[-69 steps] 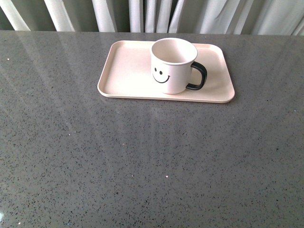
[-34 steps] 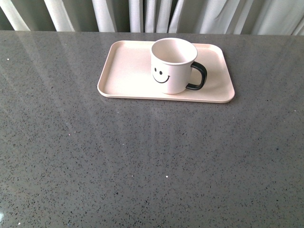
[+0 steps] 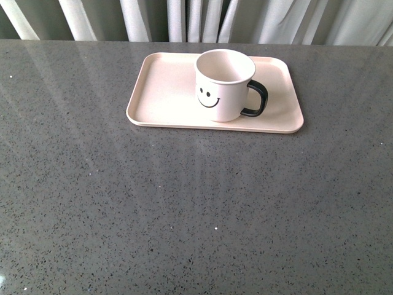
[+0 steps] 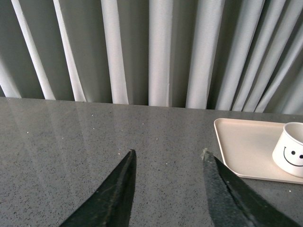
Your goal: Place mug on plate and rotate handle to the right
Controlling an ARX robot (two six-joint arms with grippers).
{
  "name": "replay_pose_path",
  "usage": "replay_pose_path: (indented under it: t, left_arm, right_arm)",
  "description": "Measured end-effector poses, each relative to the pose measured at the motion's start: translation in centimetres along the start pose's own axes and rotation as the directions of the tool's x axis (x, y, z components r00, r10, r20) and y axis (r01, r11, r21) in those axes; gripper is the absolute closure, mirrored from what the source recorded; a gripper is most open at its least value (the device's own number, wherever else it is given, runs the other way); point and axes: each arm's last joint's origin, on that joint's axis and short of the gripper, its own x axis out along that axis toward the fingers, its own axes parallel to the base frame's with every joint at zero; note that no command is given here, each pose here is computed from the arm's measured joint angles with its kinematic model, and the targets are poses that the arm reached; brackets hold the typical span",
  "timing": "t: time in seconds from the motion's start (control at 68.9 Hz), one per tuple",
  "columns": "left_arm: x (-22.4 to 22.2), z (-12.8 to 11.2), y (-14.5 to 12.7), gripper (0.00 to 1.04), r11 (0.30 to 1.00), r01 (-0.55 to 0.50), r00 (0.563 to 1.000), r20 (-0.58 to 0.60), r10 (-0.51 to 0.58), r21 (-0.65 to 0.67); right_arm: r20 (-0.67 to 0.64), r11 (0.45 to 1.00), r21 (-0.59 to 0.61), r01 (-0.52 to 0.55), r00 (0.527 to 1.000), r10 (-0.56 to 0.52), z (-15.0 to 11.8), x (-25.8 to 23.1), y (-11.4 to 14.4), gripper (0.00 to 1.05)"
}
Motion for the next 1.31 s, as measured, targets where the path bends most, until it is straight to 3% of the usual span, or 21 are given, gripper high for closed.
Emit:
replay_pose_path:
  t: [0.261, 0.29, 0.32, 0.349, 0.363, 0.392, 0.479, 0.61, 0.755, 0.9, 1.104, 1.307]
  left_arm:
    - [0.0, 0.0, 0.0, 0.08, 1.0, 0.0, 1.0, 0.0, 0.0, 0.0]
    - [0.0, 0.0, 0.0, 0.08, 1.0, 0.0, 1.0, 0.0, 0.0, 0.001]
    - [0.0, 0.0, 0.0, 0.1, 1.0, -0.001, 1.0, 0.0, 0.001, 0.001]
    - [0.0, 0.0, 0.0, 0.1, 1.0, 0.0, 1.0, 0.0, 0.0, 0.001]
    - [0.0, 0.0, 0.0, 0.09, 1.0, 0.001, 1.0, 0.0, -0.001, 0.001]
    - [0.0, 0.0, 0.0, 0.09, 1.0, 0.001, 1.0, 0.0, -0.001, 0.001]
    - [0.0, 0.0, 0.0, 0.09, 1.0, 0.0, 1.0, 0.0, 0.0, 0.001]
    - [0.0, 0.0, 0.0, 0.09, 1.0, 0.0, 1.0, 0.0, 0.0, 0.001]
    - [0.0, 0.0, 0.0, 0.09, 1.0, 0.0, 1.0, 0.0, 0.0, 0.001]
    - [0.0, 0.0, 0.0, 0.09, 1.0, 0.0, 1.0, 0.0, 0.0, 0.001]
    - [0.0, 0.0, 0.0, 0.09, 1.0, 0.0, 1.0, 0.0, 0.0, 0.001]
    - [0.0, 0.0, 0.0, 0.09, 1.0, 0.0, 1.0, 0.0, 0.0, 0.001]
  right_arm:
    - [0.0, 1.0, 0.0, 0.0, 1.0, 0.0, 0.0, 0.0, 0.0, 0.09]
    - [-0.004, 1.0, -0.003, -0.004, 1.0, 0.004, 0.0, 0.0, 0.0, 0.09]
    - [-0.14, 0.995, -0.032, -0.095, 0.986, 0.089, 0.0, 0.1, 0.0, 0.09]
    - [-0.355, 0.978, -0.038, -0.206, 0.917, 0.18, 0.2, 0.3, 0.1, 0.09]
    - [-0.459, 0.964, -0.007, -0.267, 0.857, 0.235, 0.5, 0.8, 0.1, 0.09]
    - [-0.514, 0.951, -0.009, -0.309, 0.817, 0.26, 1.0, 2.0, 0.0, 0.09]
    - [-0.486, 0.956, -0.096, -0.278, 0.851, 0.199, 3.7, 7.8, -1.2, 0.09]
    - [-0.477, 0.966, -0.118, -0.231, 0.866, 0.148, 4.4, 14.4, -1.9, 0.09]
    - [-0.577, 0.976, -0.04, -0.214, 0.803, 0.152, 2.3, 21.2, -1.2, 0.09]
    - [-0.644, 0.971, 0.069, -0.229, 0.733, 0.219, 0.1, 27.8, 2.1, 0.09]
    - [-0.66, 0.965, 0.128, -0.231, 0.706, 0.257, 0.0, 31.6, 5.1, 0.09]
    - [-0.694, 0.969, 0.144, -0.2, 0.678, 0.243, -1.1, 33.7, 6.4, 0.09]
